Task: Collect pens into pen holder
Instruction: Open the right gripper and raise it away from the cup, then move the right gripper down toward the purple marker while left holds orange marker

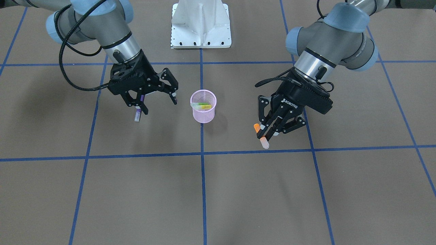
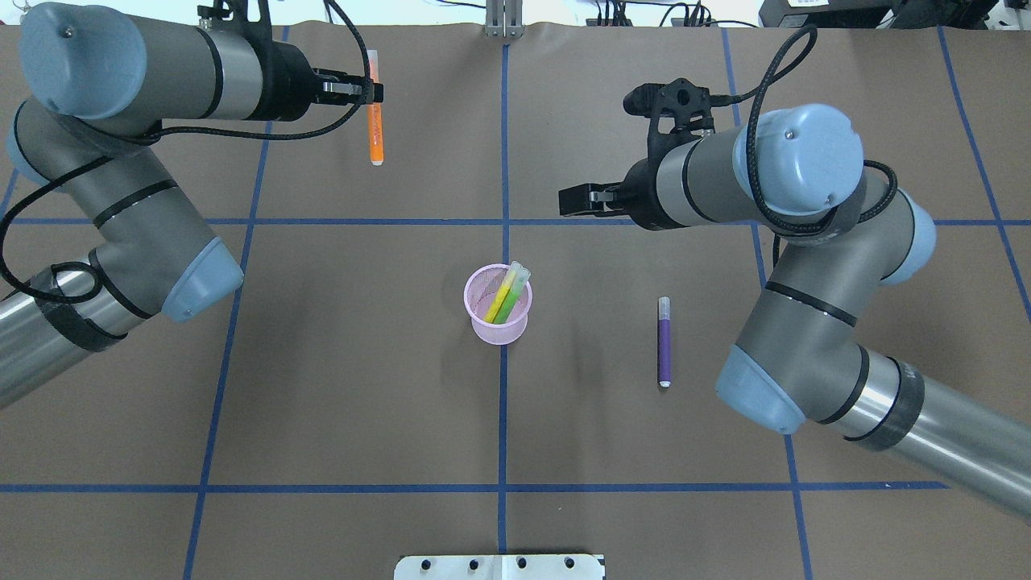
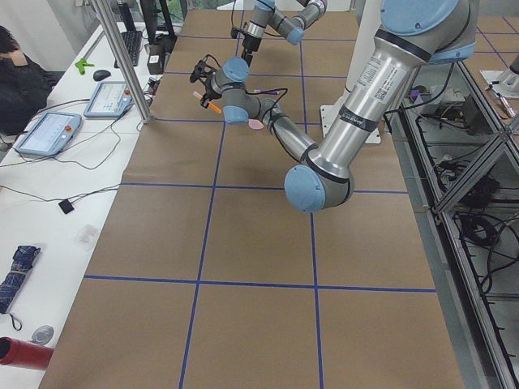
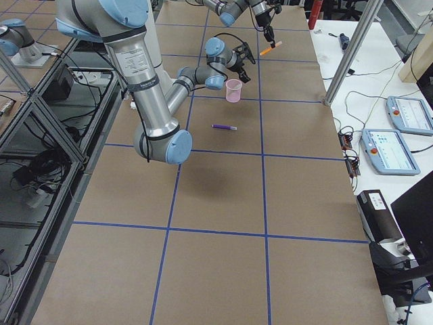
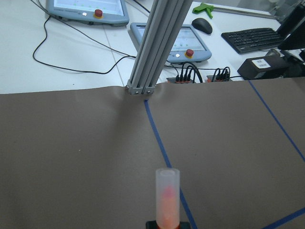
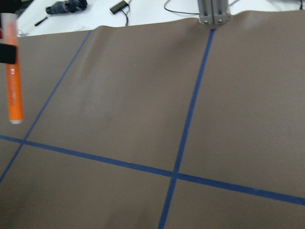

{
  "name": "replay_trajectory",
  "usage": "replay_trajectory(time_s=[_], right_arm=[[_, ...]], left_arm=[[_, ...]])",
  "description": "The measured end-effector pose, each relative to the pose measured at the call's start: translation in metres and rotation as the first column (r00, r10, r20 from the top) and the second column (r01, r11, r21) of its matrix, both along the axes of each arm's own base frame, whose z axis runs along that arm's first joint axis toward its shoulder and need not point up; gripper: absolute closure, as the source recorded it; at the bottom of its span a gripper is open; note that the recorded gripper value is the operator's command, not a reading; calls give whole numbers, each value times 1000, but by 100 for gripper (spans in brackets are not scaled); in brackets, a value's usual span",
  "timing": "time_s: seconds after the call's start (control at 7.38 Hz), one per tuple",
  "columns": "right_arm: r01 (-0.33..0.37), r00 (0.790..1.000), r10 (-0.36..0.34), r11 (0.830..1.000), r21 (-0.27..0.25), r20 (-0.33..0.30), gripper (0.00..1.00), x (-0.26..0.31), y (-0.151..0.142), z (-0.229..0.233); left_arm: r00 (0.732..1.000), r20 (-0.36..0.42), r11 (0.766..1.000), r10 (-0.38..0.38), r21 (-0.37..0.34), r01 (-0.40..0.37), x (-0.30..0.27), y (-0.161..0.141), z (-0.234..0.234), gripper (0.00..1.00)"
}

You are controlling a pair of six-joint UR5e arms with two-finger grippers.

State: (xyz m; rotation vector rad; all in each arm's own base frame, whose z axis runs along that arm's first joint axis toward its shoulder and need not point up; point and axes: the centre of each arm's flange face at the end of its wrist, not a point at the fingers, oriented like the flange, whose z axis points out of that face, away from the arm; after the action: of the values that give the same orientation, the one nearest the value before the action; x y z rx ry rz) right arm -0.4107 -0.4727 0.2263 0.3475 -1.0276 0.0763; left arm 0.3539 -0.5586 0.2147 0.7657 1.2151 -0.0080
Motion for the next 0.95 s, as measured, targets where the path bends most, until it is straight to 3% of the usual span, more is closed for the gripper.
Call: replay_trajectory(time_s=[0.27, 0.54, 0.68, 0.95], right_arm=[[28, 992, -53, 978, -206, -113, 1, 6, -10, 29], [16, 985, -76, 933, -359, -154, 1, 4, -16, 56], [24, 983, -96, 914, -405, -159, 2, 1, -17, 70], [44, 975, -133, 897, -440, -175, 2, -17, -16, 101]], left_arm=[[1000, -21, 1000, 6, 23, -6, 5, 6, 0, 100], [999, -38, 999, 2, 46, 0, 22, 16, -6, 100], [999, -53, 998, -7, 66, 10, 33, 25, -8, 100], [998, -69, 996, -13, 85, 19, 46, 35, -9, 100]])
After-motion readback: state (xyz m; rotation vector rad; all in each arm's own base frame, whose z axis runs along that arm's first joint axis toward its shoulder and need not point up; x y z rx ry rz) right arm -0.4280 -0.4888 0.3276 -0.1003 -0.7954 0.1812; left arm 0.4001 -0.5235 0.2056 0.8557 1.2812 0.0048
